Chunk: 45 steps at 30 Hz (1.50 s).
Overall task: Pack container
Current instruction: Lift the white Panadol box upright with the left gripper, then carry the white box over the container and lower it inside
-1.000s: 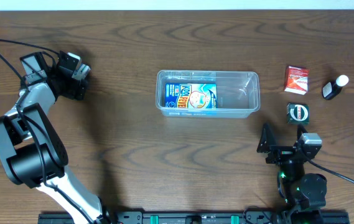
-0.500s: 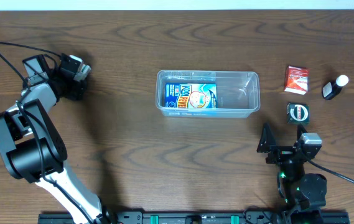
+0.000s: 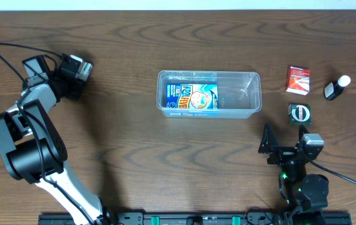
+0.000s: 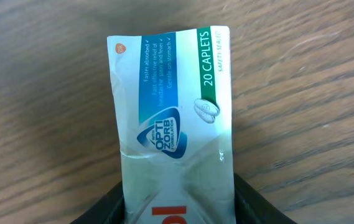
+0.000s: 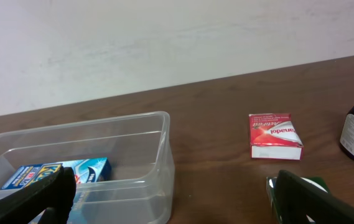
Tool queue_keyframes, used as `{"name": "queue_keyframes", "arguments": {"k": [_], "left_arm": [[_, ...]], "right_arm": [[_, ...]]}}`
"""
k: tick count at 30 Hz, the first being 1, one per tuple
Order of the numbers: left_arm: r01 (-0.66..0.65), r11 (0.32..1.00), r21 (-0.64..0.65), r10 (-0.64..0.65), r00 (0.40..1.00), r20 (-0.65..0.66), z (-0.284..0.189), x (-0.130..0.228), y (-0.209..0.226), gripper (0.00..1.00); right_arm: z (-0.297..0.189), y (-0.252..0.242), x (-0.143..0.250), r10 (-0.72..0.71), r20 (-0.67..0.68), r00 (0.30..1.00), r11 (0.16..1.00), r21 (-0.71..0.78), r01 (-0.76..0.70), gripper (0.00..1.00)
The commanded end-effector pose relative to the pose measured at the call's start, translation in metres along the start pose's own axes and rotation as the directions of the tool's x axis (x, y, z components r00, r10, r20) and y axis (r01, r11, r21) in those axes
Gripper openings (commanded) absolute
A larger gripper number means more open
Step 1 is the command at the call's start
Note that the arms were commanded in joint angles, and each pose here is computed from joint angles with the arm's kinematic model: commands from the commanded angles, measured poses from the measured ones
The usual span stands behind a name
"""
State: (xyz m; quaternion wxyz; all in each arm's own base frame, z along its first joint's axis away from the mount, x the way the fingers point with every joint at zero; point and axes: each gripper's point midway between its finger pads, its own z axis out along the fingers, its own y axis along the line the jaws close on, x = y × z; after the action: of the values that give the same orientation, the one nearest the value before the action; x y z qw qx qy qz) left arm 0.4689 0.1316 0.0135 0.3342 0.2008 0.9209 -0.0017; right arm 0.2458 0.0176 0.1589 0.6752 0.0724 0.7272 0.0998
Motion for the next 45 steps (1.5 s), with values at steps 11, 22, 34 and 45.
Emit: {"name": "queue_keyframes", "arguments": {"k": [11, 22, 34, 45], "left_arm": [[-0.233, 0.97, -0.072, 0.244, 0.926, 0.288, -0.092, -0.144, -0.051, 0.45], [-0.506, 0.862, 0.022, 0.435, 0.763, 0.479, -0.161, -0.223, -0.214, 0.45], [-0.665, 0.708, 0.236, 0.513, 0.715, 0.475, -0.148, -0.196, -0.337, 0.45], [-0.751, 0.593, 0.291, 0.603, 0.654, 0.457, -0.12, -0.172, -0.381, 0.45]], "right_arm": [[0.0, -0.002, 0.001, -0.013, -0.002, 1.0, 1.0, 0.008, 0.013, 0.99], [0.0, -0.002, 0.001, -0.013, -0.002, 1.0, 1.0, 0.008, 0.013, 0.99], [0.0, -0.002, 0.001, -0.013, -0.002, 1.0, 1.0, 0.008, 0.013, 0.99], [0.0, -0.002, 0.001, -0.013, -0.002, 1.0, 1.0, 0.008, 0.013, 0.99]]}}
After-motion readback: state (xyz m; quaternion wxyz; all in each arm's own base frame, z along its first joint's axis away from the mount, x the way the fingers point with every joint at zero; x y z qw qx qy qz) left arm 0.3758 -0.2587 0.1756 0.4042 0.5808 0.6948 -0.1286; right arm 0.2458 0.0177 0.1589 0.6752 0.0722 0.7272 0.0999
